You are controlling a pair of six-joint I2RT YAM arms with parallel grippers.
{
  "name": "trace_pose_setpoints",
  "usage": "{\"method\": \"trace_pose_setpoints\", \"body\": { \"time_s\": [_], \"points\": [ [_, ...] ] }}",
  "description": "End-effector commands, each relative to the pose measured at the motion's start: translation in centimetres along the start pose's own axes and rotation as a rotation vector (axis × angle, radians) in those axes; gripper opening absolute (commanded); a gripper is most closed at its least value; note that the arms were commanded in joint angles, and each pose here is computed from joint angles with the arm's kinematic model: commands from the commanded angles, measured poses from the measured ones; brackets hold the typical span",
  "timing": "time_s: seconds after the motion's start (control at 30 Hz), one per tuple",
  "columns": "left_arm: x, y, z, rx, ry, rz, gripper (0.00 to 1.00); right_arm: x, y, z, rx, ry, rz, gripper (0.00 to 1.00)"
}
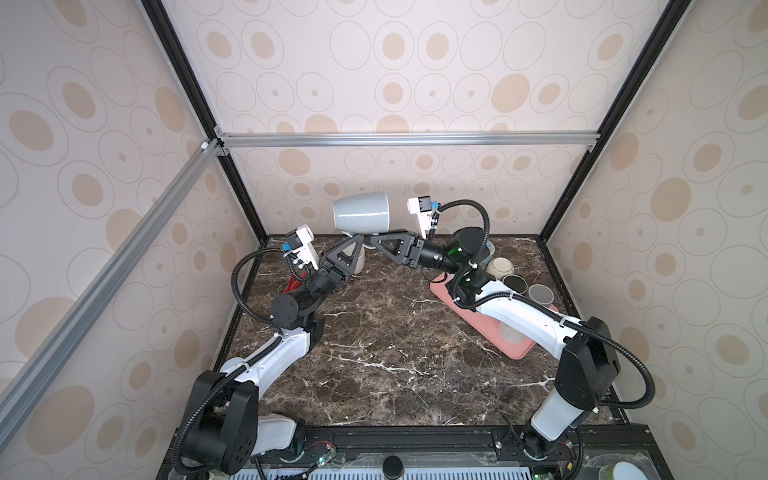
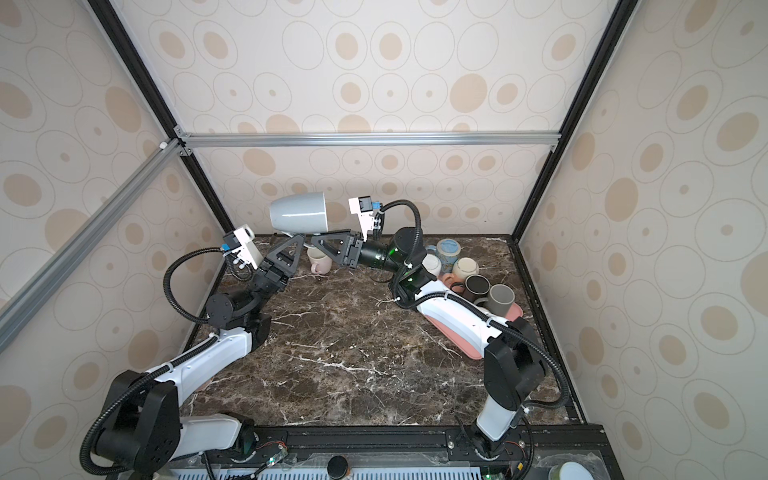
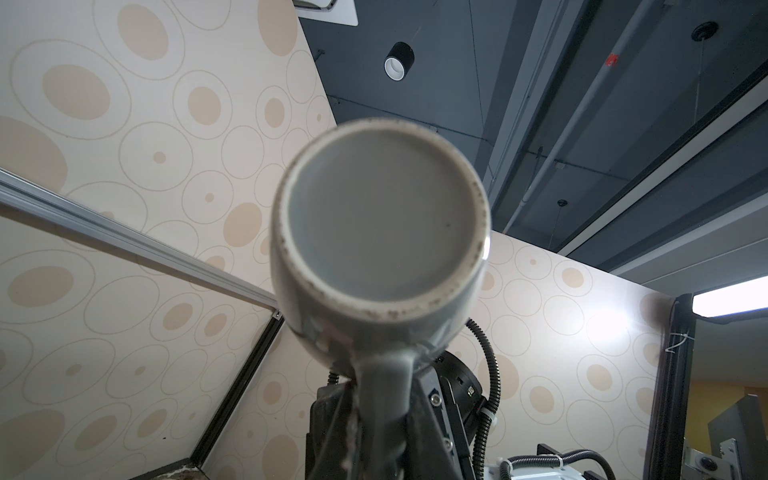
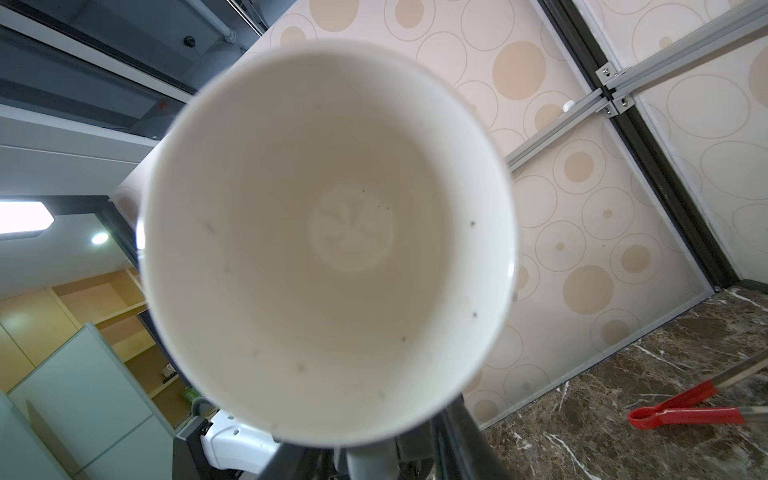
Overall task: Turn the mug right side up
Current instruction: 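Raise the grey mug high with the left gripper while the right approaches its opening, then grasp the grey mug's rim with the right gripper while the left holds the handle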
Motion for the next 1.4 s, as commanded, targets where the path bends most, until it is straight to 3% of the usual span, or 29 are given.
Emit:
{"method": "trace_pose_setpoints", "body": {
  "time_s": [0.0, 0.17, 0.5, 0.97, 1.2, 1.37],
  "points": [
    [-0.1, 1.7, -2.4, -0.046, -0.099, -0.066, 0.00, -0.6, 0.6, 1.2, 0.027, 0.060, -0.019, 0.40],
    [0.5, 1.2, -1.9, -0.029, -0.084, -0.070, 0.00, -0.9, 0.5, 0.6, 0.018, 0.062, -0.014, 0.35],
    [0.7, 0.5, -0.7, 0.004, -0.075, -0.055, 0.00, -1.6, 0.8, -0.3, -0.003, 0.063, -0.025, 0.00],
    [0.8, 0.1, 0.1, 0.007, -0.051, -0.046, 0.00, -1.9, 0.6, -1.2, -0.013, 0.057, -0.030, 0.00],
    [1.2, -0.2, 0.5, -0.006, -0.004, -0.017, 0.27, -1.6, 0.3, -1.7, -0.015, -0.001, -0.024, 0.00],
    [1.4, -0.4, 0.8, -0.026, 0.029, -0.004, 0.40, -1.4, 0.3, -1.6, -0.008, -0.005, -0.027, 0.00]
  ]
}}
Point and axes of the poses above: each gripper's point midway between its finger pads, its own x axis back along the fingers, its own z axis along the line the jaws close on, y = z × x, the point moved 4 cm from there along x, back along the fingers, and after that the axes turned 1 degree about x, right-handed, at the moved point
